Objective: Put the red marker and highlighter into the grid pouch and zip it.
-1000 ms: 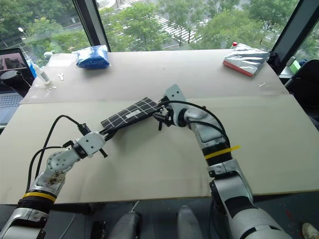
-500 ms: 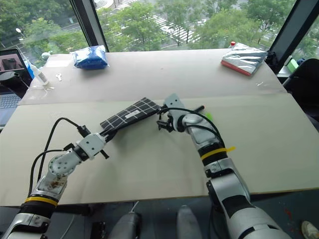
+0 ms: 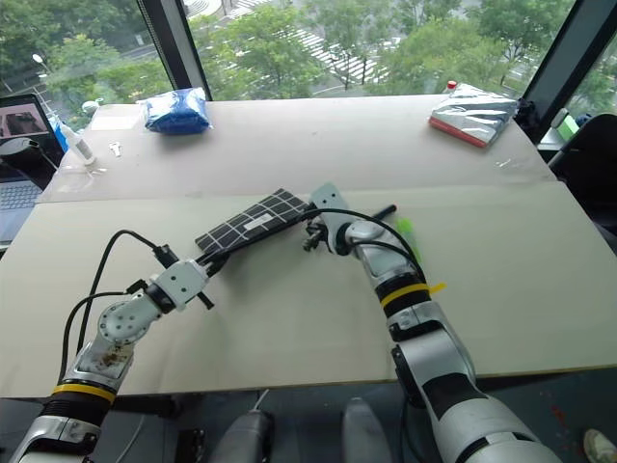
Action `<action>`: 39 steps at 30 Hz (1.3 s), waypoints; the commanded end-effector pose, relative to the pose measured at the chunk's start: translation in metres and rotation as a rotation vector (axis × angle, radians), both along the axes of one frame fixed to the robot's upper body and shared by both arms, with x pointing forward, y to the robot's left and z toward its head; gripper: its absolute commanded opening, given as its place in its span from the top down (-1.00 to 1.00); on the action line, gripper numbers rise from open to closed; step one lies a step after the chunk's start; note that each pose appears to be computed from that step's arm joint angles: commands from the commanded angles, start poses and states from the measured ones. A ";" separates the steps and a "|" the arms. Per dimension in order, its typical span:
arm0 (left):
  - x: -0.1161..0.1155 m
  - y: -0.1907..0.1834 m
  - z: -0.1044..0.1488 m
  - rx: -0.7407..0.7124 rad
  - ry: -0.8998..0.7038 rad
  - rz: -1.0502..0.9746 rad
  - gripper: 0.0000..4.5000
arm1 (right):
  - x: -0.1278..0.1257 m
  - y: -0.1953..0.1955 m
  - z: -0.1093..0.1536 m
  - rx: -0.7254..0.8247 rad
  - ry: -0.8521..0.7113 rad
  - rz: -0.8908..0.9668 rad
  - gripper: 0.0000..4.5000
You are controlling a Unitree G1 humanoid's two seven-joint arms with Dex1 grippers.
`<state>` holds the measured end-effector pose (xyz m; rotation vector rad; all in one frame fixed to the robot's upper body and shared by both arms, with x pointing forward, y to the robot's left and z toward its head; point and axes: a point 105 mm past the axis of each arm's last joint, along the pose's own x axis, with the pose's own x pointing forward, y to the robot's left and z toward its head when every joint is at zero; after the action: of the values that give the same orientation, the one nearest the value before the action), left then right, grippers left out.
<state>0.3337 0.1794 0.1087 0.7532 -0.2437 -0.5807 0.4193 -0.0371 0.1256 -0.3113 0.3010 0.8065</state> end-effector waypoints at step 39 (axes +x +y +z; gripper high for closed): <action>-0.005 -0.018 0.023 -0.156 -0.026 -0.058 1.00 | -0.072 -0.155 0.048 -0.010 -0.117 -0.284 -0.27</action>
<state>0.3305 0.1617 0.1172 0.6321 -0.2822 -0.6049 0.3388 -0.1680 0.1739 -0.2512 0.2585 0.6479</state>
